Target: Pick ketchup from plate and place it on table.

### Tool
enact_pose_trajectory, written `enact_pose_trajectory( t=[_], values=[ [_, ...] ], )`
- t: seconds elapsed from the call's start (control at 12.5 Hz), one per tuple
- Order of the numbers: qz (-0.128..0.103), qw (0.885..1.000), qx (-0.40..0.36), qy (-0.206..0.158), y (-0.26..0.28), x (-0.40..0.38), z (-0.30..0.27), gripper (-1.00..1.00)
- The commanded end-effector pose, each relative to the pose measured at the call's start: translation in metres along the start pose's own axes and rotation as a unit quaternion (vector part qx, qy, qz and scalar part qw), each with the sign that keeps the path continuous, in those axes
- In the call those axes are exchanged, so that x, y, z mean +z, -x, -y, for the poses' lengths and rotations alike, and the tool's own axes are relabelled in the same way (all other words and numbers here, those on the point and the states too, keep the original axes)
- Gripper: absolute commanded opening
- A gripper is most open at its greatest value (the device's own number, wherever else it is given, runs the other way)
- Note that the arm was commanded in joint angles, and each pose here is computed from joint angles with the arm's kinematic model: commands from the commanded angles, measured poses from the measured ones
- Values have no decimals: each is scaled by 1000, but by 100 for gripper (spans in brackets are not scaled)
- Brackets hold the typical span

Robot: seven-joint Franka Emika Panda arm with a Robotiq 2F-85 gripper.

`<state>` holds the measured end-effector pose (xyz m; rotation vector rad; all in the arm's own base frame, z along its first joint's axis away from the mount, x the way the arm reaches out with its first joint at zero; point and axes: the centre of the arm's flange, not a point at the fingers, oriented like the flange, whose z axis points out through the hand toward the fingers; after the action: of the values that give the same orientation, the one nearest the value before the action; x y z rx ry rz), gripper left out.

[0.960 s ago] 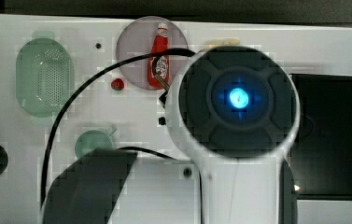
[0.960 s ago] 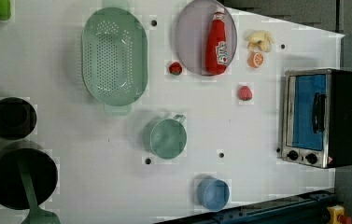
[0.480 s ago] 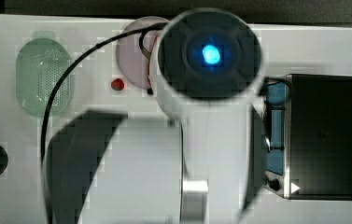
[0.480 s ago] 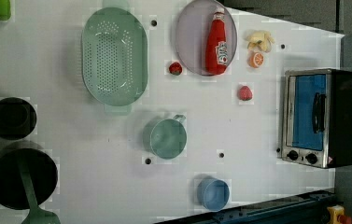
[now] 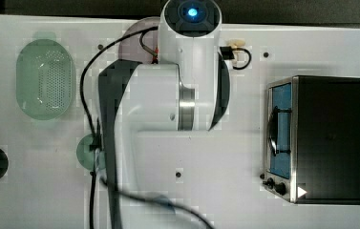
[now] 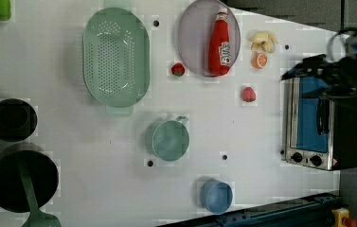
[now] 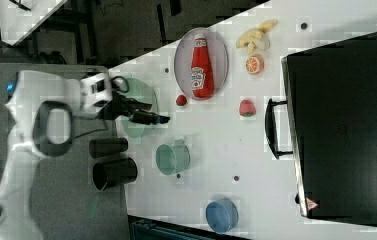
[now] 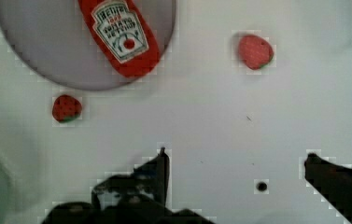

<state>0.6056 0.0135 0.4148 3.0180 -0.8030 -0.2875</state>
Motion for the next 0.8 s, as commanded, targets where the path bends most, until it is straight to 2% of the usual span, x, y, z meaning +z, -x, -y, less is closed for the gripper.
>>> enact_pose_trajectory(
  t=[0.08, 0.48, 0.8],
  values=[
    [-48, 993, -107, -22, -15, 2, 15, 100],
    [-94, 966, -237, -38, -54, 72, 41, 100],
    [-96, 964, -245, -42, -67, 130, 57, 100]
  ],
)
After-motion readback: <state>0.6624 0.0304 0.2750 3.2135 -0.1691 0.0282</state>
